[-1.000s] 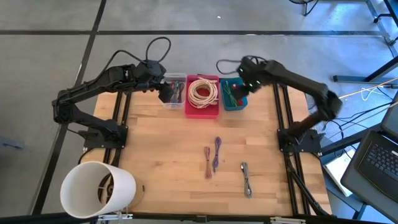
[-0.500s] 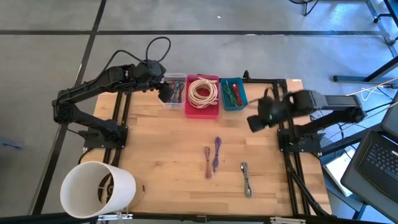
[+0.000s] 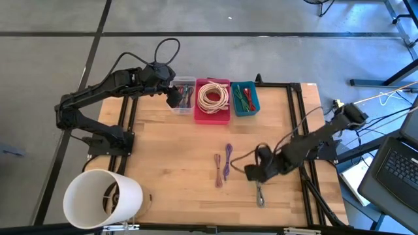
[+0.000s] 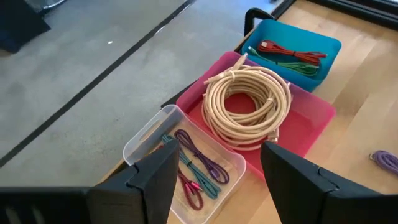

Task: Pick & Place USB Port
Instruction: Put the white charger cable into the transparent bin

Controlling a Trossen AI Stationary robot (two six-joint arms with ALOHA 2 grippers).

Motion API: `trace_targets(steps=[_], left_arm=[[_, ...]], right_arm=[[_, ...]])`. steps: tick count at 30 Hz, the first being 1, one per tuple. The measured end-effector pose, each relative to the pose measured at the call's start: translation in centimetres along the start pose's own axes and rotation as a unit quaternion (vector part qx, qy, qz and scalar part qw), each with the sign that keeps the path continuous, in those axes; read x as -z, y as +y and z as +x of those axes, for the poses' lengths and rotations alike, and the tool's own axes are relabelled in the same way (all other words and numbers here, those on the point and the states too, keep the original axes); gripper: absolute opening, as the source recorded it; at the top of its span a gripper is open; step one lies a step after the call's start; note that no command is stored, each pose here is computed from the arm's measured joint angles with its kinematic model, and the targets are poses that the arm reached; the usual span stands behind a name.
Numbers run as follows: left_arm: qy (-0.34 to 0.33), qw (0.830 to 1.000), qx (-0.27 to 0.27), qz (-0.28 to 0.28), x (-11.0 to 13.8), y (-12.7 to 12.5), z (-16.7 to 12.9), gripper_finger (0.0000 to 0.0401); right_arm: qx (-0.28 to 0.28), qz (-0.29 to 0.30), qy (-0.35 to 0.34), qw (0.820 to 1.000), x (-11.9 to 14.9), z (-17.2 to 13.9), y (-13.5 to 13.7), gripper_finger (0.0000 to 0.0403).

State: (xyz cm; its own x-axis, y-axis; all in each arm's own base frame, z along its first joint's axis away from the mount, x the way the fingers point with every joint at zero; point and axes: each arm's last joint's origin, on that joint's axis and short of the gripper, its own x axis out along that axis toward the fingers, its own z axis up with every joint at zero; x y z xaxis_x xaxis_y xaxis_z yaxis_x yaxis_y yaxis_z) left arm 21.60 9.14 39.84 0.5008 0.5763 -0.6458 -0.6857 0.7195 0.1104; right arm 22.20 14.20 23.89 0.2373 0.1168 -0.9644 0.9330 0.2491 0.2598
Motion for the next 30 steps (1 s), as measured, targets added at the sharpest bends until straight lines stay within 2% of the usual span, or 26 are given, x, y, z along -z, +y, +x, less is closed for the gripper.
trace_targets(steps=[5,12,26,30], left_arm=[[-0.001,1.000,0.008,0.009,0.2,-0.2,0.5,0.0219],[0.010,1.000,0.018,0.014,0.7,-0.4,1.1,0.0219],[0.012,1.000,0.026,0.010,0.7,-0.5,1.2,0.0219],[0.012,1.000,0.026,0.010,0.7,-0.5,1.1,0.0219]], right_arm=[[0.036,0.021,0.000,0.999,2.1,3.7,-0.5,0.0154],[0.071,0.013,0.026,0.997,3.8,6.8,-0.4,0.0154],[0.108,-0.001,0.010,0.994,4.0,9.8,-0.4,0.0153],[0.109,-0.002,0.011,0.994,4.0,10.1,-0.4,0.0128]])
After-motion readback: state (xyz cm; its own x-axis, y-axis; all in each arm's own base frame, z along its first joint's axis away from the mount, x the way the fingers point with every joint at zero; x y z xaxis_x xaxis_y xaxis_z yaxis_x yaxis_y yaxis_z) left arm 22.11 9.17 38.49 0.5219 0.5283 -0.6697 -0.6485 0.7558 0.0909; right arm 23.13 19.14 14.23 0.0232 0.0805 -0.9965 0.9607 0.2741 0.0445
